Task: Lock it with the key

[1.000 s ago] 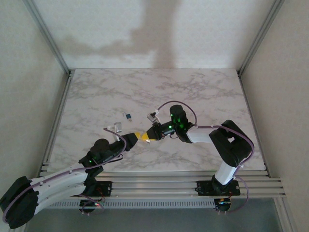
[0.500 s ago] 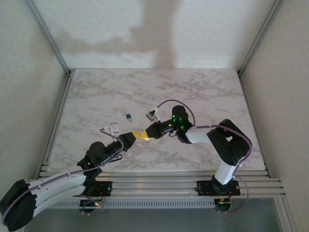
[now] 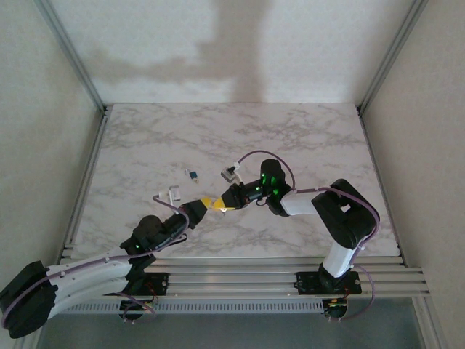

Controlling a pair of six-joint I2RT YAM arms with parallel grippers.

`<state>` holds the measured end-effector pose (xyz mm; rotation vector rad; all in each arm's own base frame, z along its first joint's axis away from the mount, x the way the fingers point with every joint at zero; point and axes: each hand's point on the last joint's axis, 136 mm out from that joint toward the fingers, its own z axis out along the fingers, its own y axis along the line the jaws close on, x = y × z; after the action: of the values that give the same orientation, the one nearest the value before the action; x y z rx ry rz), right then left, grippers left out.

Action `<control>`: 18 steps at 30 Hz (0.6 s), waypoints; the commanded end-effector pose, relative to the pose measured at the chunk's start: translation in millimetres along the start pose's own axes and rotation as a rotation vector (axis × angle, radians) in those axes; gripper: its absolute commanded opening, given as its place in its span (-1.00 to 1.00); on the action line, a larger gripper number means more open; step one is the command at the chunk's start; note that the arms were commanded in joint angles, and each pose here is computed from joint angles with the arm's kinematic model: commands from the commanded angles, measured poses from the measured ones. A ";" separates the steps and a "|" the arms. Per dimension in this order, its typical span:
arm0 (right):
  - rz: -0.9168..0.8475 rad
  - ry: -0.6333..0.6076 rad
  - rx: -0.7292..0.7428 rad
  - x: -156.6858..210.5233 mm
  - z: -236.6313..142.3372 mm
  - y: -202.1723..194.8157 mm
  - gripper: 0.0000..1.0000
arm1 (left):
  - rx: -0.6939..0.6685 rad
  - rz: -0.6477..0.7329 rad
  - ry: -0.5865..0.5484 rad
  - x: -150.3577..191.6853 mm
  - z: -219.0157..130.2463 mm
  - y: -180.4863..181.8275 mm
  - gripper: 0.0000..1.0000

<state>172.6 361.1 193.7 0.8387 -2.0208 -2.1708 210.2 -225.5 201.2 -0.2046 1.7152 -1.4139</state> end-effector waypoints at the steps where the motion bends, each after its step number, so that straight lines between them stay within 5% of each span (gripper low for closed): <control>1: -0.016 -0.077 0.030 -11.6 2.4 -5.4 -1.00 | 0.151 -0.001 0.088 17.9 -2.3 -38.6 -1.00; 18: -0.090 -0.106 0.048 -10.6 -1.0 -1.4 -1.00 | 0.176 -0.006 0.140 35.9 0.2 -52.2 -1.00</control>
<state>165.1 353.1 193.0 0.9200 -2.0072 -2.1921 201.6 -234.9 201.5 -0.2068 1.7098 -1.4204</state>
